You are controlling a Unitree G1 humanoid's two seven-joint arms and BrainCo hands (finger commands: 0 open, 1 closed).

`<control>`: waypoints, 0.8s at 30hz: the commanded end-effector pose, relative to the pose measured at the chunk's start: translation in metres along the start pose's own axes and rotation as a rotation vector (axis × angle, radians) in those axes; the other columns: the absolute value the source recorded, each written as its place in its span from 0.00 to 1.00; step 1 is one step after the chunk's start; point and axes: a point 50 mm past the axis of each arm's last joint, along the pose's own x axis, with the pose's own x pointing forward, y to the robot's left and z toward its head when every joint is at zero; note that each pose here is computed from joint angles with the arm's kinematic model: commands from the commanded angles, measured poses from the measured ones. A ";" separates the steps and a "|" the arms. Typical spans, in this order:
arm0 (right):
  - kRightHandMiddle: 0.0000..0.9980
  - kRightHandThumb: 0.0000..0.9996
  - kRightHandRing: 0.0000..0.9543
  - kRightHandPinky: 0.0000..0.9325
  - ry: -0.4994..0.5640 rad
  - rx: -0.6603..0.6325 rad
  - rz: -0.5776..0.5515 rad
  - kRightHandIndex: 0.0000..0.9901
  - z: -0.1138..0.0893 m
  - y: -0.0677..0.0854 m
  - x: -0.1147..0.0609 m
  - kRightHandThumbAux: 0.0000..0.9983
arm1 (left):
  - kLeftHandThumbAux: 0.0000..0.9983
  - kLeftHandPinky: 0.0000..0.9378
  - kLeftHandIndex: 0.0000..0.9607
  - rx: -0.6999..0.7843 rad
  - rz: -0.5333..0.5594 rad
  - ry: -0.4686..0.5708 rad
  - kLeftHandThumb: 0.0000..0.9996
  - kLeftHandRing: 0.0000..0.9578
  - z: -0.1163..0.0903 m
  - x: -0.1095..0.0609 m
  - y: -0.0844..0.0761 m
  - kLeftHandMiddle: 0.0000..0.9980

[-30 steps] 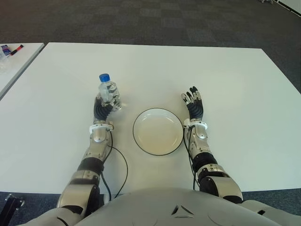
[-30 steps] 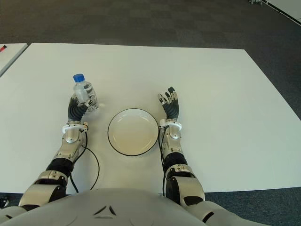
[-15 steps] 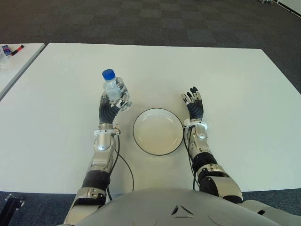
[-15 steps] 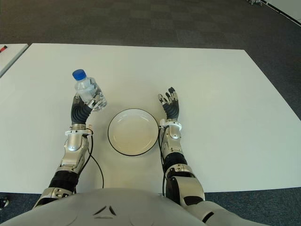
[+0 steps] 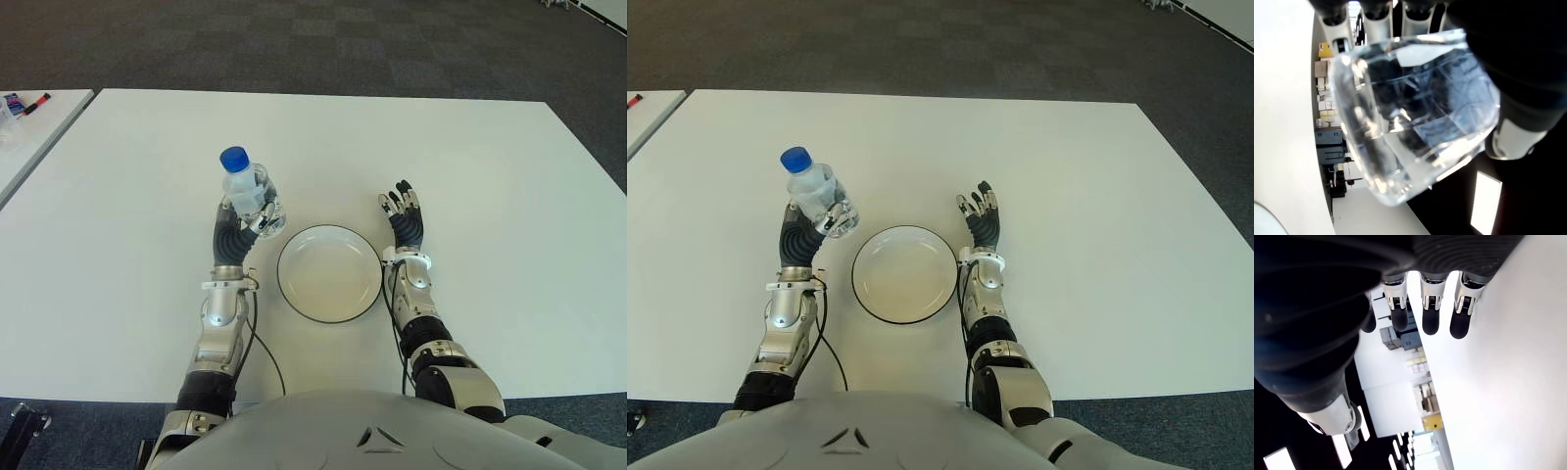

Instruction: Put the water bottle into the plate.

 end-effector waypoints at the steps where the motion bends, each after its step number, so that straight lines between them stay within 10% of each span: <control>1: 0.09 0.08 0.09 0.15 0.178 0.018 -0.044 0.09 -0.036 0.001 -0.021 0.76 | 0.65 0.80 0.43 -0.017 -0.042 -0.080 0.95 0.52 0.015 -0.003 -0.011 0.49; 24: 0.08 0.10 0.08 0.14 0.175 0.025 -0.042 0.09 -0.035 0.002 -0.021 0.75 | 0.65 0.86 0.40 0.061 -0.190 -0.028 0.95 0.54 0.028 -0.018 -0.036 0.50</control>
